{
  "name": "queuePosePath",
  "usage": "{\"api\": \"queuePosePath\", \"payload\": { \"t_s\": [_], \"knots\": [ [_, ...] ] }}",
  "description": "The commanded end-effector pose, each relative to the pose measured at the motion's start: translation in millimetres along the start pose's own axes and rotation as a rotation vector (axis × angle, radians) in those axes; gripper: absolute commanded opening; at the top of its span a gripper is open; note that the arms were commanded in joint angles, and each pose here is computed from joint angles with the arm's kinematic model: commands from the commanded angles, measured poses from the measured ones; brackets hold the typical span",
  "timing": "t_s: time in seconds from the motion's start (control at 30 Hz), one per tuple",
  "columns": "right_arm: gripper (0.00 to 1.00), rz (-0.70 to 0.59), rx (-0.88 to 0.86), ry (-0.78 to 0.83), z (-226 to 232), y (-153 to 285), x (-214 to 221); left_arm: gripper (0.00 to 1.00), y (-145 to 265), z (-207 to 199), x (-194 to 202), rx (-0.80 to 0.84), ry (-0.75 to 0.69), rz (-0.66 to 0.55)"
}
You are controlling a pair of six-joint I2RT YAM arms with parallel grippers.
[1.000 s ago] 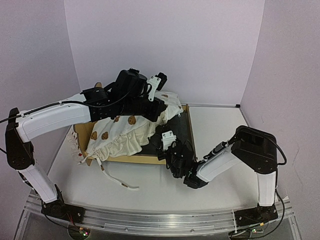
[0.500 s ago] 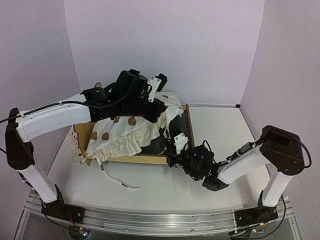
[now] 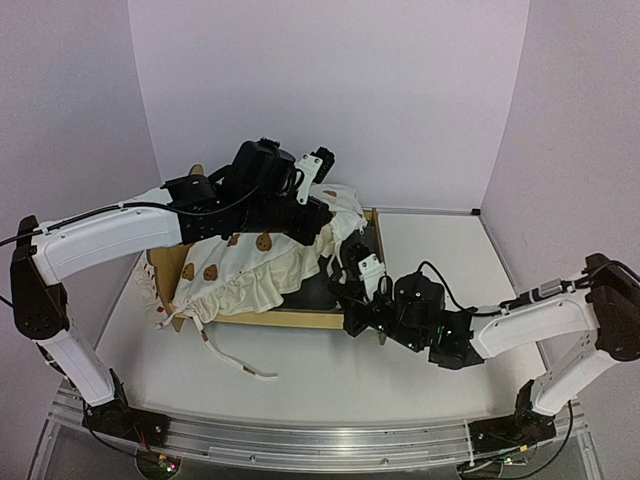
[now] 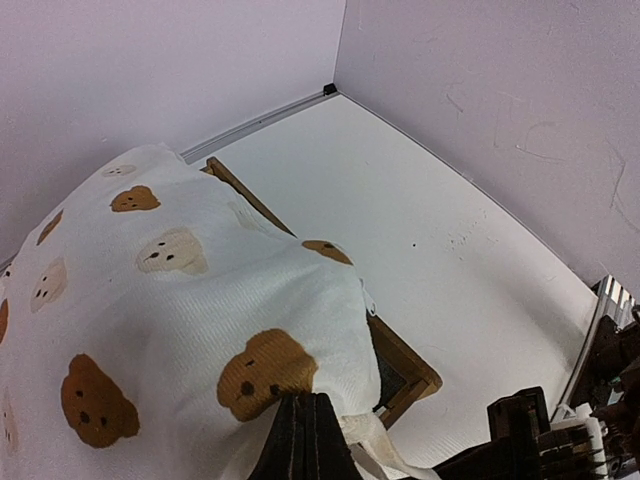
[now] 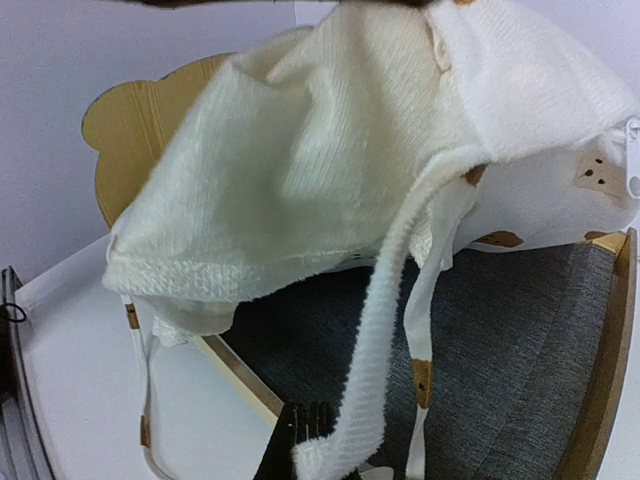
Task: Set up the pet bed
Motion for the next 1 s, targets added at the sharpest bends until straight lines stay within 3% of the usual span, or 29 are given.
{"api": "queuePosePath", "payload": {
  "t_s": [0.0,0.43,0.73,0.97],
  "knots": [
    [0.00,0.055,-0.066,-0.148,7.1,12.7,-29.4,0.00,10.4,-4.9,-22.1,0.021,0.012,-0.103],
    [0.00,0.321,-0.009,-0.403,10.5,13.5,-16.5,0.00,6.3,-6.4,-14.4,0.039,0.022,-0.087],
    [0.00,0.327,-0.153,-0.526,24.6,31.1,-51.9,0.00,8.1,-6.5,-13.9,0.043,0.027,-0.087],
    [0.00,0.328,-0.158,-0.550,23.5,39.3,-63.1,0.00,4.6,-4.1,-4.5,0.034,0.028,-0.076]
  ]
}}
Point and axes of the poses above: each gripper's point midway between its finger pads, its own y axis back along the fingers, its own z axis along the line the jaws close on, x = y × z, the point moved 7 cm from there along y, back along the fingers, and after that the axes turned 1 degree about y, right-handed, at the moved point
